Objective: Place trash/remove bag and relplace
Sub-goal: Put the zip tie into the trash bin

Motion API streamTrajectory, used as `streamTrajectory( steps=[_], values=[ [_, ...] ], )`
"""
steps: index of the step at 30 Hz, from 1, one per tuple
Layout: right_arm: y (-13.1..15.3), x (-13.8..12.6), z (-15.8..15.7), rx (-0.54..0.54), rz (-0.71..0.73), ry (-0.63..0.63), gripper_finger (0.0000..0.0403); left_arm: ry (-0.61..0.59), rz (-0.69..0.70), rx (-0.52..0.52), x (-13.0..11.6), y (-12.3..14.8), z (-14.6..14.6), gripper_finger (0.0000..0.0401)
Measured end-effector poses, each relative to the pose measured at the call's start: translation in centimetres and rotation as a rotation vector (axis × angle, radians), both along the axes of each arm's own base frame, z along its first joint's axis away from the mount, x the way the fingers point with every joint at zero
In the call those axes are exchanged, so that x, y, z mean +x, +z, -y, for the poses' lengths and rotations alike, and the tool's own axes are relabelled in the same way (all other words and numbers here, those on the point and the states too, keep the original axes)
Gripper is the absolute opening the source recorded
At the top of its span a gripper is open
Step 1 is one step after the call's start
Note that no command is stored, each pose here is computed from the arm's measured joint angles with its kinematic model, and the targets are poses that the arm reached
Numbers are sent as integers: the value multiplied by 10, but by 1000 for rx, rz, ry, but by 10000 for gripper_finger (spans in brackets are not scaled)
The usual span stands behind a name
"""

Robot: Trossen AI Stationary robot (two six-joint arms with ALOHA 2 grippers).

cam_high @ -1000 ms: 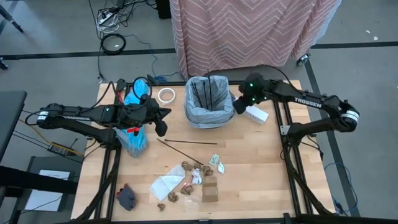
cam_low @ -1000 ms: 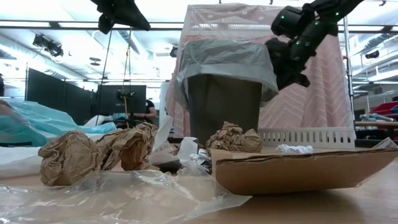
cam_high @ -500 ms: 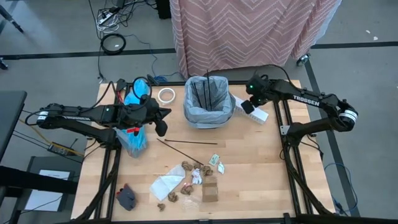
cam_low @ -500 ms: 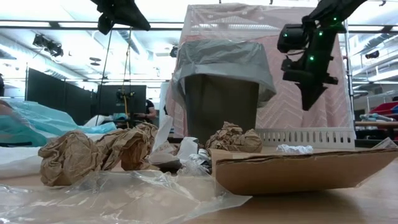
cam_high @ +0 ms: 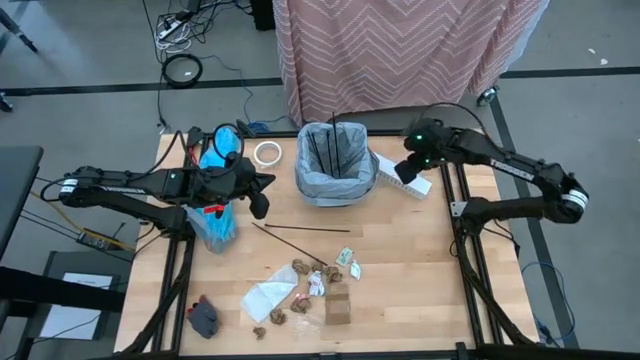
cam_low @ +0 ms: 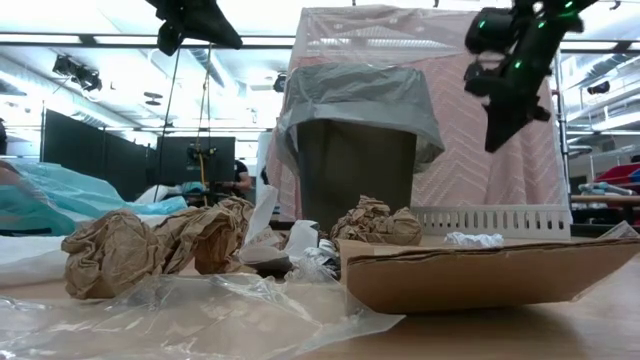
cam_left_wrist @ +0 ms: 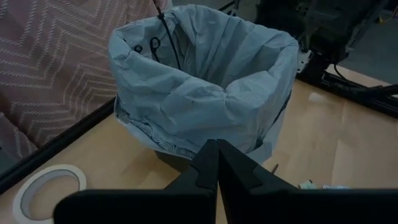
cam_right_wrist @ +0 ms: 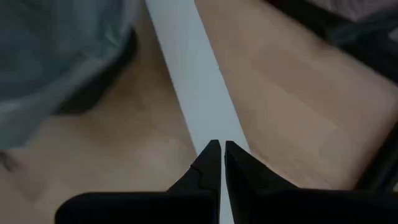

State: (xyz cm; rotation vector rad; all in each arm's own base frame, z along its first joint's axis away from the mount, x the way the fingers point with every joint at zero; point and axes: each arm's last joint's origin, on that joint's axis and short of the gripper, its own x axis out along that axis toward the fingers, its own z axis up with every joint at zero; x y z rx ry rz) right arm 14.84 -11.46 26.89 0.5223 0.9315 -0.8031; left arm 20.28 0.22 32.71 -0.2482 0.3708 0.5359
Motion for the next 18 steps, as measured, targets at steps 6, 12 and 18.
streamTrajectory(
  steps=[6, 12, 18],
  values=[
    [30, -14, -16, -75, 257, 62, 11, -1, -1, 2, 0, 0, 0, 15],
    [27, -24, -20, -118, 134, -51, 5, -1, -2, 3, 0, 0, 0, 15],
    [5, -17, -11, -53, -100, -42, 1, 1, -2, 5, 0, 0, 0, 15]
  ],
)
